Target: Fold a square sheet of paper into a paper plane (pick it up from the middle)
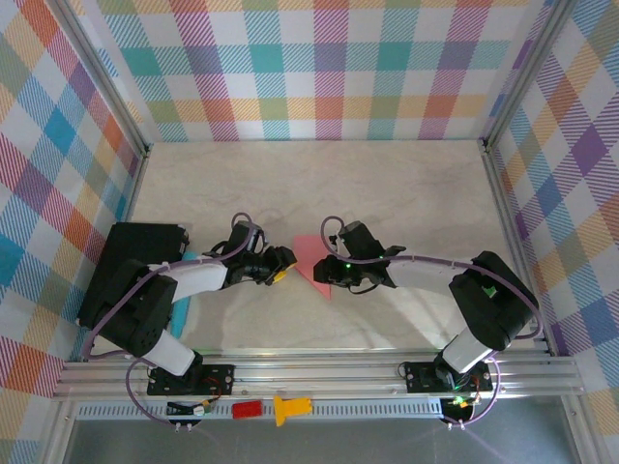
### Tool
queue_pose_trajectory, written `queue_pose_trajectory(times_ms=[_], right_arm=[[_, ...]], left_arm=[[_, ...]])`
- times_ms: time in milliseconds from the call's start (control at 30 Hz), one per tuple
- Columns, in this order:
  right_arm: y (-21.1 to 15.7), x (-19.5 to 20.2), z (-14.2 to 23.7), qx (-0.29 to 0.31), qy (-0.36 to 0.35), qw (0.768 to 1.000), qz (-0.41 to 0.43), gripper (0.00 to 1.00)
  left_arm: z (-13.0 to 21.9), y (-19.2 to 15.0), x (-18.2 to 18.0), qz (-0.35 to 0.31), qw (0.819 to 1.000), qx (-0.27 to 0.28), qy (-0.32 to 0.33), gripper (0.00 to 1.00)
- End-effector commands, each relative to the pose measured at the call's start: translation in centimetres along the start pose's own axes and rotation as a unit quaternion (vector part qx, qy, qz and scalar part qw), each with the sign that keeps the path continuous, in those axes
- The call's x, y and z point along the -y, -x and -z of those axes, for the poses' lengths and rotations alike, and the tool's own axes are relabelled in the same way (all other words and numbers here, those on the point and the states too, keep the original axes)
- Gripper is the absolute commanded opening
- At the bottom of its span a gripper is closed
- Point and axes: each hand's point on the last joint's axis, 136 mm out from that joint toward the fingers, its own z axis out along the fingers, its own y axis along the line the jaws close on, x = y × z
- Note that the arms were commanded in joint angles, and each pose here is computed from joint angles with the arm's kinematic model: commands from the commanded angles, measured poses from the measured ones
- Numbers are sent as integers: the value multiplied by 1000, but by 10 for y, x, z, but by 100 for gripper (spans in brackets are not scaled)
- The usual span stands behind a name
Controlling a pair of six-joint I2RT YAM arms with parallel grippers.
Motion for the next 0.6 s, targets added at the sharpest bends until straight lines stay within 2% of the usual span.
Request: queue_pose_trajectory(times_ms=[0, 333, 567], right_arm=[[6, -3, -3, 1, 2, 1000, -8, 33], [7, 13, -12, -5, -39, 999, -23, 31], [8, 13, -10, 1, -38, 999, -20, 31]], left_arm=[[-3, 3, 12, 7, 999, 14, -29, 52], [-16, -2, 11, 19, 999, -9, -43, 53], [-25, -4, 18, 8, 998, -29, -60, 47]])
